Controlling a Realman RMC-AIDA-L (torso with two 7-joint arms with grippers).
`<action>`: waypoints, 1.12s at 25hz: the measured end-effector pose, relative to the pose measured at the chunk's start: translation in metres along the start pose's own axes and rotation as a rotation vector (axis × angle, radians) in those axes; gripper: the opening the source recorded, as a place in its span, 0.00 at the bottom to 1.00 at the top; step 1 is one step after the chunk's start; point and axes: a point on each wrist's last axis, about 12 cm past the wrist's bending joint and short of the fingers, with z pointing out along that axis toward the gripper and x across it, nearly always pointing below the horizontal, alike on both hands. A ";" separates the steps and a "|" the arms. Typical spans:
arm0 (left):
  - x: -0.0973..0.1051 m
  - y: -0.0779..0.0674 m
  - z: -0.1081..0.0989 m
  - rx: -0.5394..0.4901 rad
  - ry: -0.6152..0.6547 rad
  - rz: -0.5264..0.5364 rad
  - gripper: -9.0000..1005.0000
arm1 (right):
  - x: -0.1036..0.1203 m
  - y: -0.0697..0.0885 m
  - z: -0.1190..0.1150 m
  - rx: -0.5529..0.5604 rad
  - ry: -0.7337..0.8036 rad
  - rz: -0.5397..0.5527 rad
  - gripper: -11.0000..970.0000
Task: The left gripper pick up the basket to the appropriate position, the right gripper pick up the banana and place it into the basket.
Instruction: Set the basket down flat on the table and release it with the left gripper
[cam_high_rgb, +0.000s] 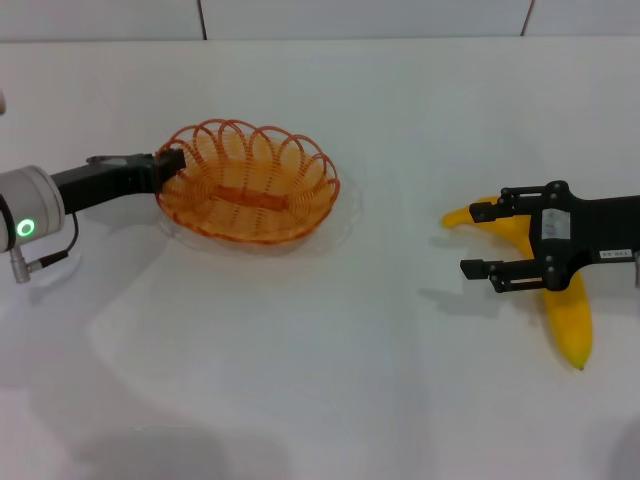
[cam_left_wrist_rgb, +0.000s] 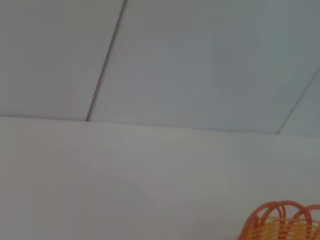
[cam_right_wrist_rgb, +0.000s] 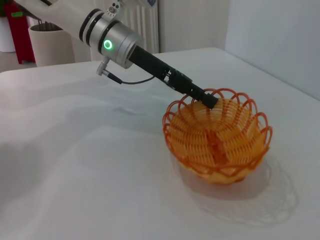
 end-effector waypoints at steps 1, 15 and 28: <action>0.000 0.000 0.001 0.001 0.004 0.005 0.09 | 0.000 0.000 0.000 0.000 0.000 0.000 0.77; 0.001 -0.005 0.007 0.017 0.051 0.058 0.11 | -0.001 -0.001 0.001 -0.002 0.001 -0.004 0.77; 0.002 -0.005 0.007 0.003 0.035 0.065 0.42 | -0.001 0.000 0.001 -0.005 0.001 -0.001 0.77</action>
